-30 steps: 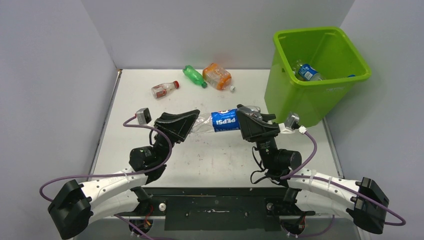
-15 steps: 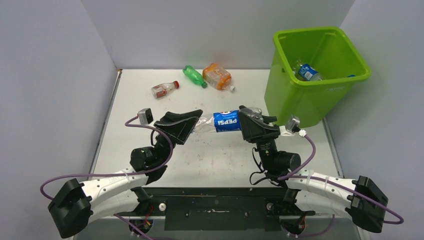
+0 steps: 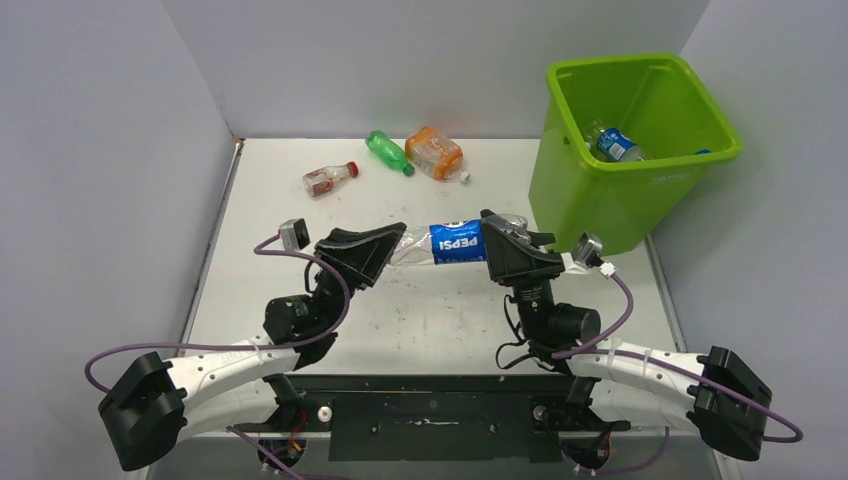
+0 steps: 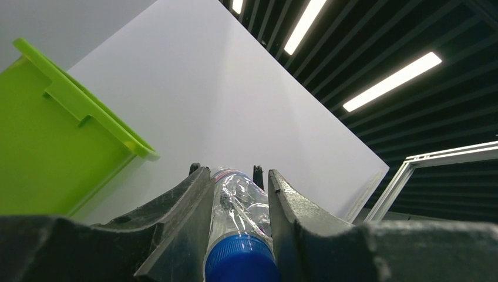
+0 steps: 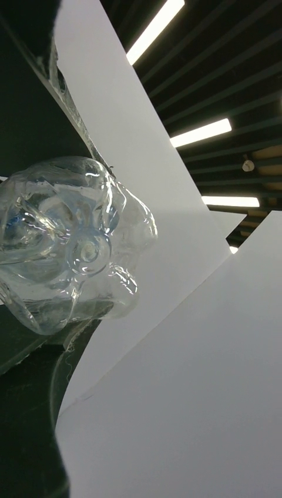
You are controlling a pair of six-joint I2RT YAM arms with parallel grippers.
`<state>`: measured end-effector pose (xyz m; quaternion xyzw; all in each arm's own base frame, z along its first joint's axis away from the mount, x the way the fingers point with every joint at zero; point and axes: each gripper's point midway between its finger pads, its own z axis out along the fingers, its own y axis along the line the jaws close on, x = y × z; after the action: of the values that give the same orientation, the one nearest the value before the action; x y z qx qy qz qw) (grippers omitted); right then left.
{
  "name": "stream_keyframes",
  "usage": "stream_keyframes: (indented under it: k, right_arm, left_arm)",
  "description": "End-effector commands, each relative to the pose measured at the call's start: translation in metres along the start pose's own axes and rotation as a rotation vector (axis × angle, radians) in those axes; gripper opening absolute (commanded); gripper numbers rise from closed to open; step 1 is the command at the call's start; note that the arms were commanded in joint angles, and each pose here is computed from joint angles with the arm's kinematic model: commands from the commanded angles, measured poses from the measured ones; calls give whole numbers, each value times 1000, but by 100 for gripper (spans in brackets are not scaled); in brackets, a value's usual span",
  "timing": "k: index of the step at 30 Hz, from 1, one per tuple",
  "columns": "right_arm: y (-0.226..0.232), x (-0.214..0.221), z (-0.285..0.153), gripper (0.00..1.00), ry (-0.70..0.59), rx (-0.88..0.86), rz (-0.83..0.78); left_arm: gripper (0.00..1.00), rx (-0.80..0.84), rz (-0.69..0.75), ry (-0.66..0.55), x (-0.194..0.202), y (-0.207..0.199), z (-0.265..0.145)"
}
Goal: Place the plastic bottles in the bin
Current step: Pick up the plastic bottle at the center of the board.
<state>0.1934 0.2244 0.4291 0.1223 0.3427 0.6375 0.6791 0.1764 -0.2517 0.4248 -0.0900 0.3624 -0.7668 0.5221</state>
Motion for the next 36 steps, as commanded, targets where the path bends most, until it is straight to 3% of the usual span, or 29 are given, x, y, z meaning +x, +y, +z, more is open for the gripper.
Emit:
stream_keyframes:
  k: [1,2,4,5,9,17,25,29,36]
  right_arm:
    - [3,-9,3,15,-10,-4,-60]
    - [3,-4,2,27,26,5,-76]
    - [0,3,2,58,114,47,-129]
    - [-7,9,-1,68,178,91,-168]
    - [-8,5,-9,97,285,147,-255]
    - [0,-25,-27,90,439,219,-417]
    - [34,-57,-42,90,647,165,-566]
    - [47,-47,-46,90,772,117,-564]
    - [59,-8,-52,90,939,22,-481]
  left_arm:
    - [5,116,18,-44,-13,-35,6]
    - [0,112,33,-46,-14,-36,7]
    - [0,86,68,-43,-16,-34,7]
    - [0,67,85,-35,-16,-32,8]
    - [0,4,152,12,-13,-25,12]
    - [0,-22,229,186,-3,-24,23]
    - [0,50,353,591,16,-35,20]
    - [0,103,397,731,26,-43,16]
    - [0,196,278,911,48,-50,4]
